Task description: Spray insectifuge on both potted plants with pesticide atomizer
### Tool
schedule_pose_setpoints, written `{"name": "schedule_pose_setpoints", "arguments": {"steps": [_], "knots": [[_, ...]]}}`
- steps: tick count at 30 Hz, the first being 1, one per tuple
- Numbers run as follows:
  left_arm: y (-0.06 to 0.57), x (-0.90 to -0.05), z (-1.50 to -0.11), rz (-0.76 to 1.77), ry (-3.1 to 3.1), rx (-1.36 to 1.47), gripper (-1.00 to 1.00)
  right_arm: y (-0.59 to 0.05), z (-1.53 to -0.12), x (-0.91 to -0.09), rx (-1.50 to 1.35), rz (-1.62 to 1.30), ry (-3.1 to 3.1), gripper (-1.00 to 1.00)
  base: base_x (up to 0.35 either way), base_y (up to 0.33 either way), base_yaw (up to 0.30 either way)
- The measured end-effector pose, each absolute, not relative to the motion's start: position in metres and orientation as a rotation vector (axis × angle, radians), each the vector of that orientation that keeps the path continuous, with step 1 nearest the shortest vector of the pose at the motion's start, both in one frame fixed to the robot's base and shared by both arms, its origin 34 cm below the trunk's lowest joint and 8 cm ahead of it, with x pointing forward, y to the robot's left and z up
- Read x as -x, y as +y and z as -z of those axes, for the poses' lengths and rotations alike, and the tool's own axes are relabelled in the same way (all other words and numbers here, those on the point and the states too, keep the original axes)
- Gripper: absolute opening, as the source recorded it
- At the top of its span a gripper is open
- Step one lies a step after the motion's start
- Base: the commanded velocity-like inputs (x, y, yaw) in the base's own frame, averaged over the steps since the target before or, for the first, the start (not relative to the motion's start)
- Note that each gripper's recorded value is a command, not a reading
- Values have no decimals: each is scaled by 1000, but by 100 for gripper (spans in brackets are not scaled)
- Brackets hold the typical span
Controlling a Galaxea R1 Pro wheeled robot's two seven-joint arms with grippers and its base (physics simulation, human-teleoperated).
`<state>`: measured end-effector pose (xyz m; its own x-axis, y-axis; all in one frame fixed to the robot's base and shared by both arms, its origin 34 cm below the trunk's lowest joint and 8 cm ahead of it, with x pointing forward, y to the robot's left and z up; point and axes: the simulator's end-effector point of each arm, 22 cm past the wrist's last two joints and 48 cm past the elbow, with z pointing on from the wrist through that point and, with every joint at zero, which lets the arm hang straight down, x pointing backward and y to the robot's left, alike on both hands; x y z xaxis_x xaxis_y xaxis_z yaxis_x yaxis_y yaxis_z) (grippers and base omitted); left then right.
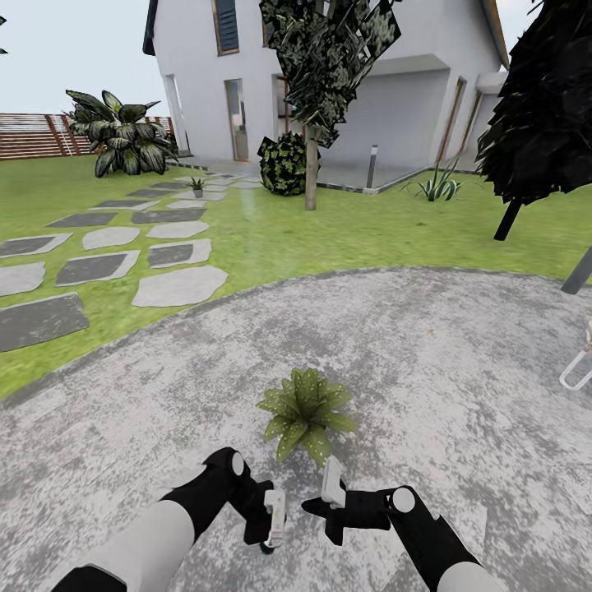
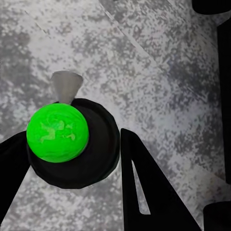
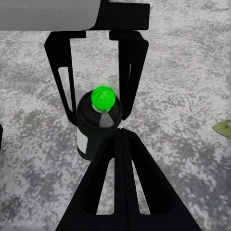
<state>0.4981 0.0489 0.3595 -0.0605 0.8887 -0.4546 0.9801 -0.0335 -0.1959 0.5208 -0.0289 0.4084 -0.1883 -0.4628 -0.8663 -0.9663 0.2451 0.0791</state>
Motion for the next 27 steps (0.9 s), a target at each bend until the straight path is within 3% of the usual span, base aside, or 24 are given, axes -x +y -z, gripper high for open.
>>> {"name": "schedule_pose_setpoints", "arguments": {"steps": [27], "knots": [[20, -498, -371, 748, 1969, -1994, -100, -29, -408, -520, 1317, -859, 1777, -100, 0, 0, 0]]}}
